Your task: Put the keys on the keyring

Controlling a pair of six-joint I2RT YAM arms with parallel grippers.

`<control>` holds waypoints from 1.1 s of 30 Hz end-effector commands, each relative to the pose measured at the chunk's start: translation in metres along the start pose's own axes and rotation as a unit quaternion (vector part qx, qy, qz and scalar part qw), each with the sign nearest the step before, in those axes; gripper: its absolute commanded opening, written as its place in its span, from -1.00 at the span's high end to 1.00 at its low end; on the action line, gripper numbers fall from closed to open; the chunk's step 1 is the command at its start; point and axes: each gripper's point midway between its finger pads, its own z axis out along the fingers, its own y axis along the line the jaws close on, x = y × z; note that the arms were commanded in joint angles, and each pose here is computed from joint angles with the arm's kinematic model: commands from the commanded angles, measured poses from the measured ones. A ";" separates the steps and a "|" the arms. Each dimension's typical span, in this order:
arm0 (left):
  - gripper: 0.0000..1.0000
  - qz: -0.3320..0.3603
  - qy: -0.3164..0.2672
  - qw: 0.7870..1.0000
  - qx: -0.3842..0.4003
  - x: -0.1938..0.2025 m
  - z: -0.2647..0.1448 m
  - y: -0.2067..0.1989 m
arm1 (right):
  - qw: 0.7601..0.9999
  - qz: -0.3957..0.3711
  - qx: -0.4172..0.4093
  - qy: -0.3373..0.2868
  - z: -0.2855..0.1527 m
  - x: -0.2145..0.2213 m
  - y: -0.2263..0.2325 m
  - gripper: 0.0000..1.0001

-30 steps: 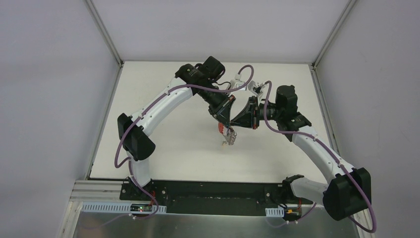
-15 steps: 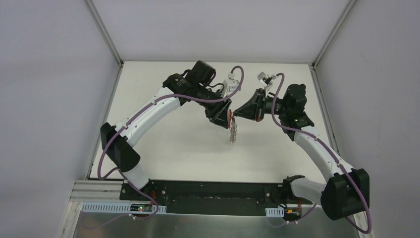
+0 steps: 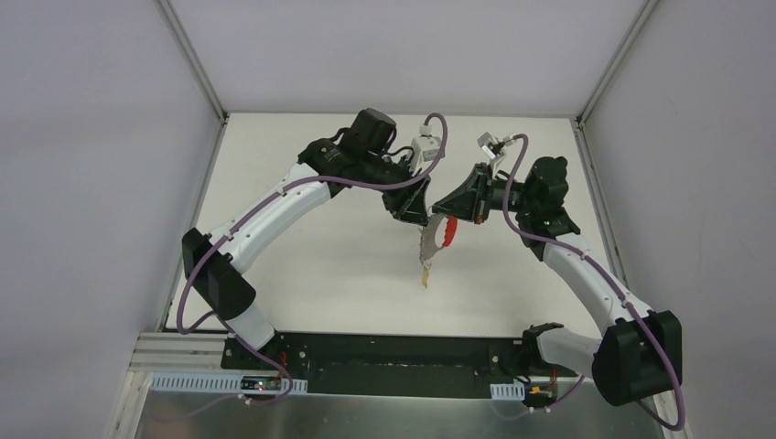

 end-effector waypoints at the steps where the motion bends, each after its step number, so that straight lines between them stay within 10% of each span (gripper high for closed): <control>1: 0.14 0.013 -0.029 0.999 -0.013 -0.014 -0.009 0.000 | 0.999 -0.035 -0.018 -0.008 -0.002 -0.010 0.010 1.00; 33: 0.13 0.012 -0.030 0.999 -0.005 -0.005 -0.010 -0.001 | 0.999 -0.029 -0.037 0.012 -0.005 -0.003 0.007 1.00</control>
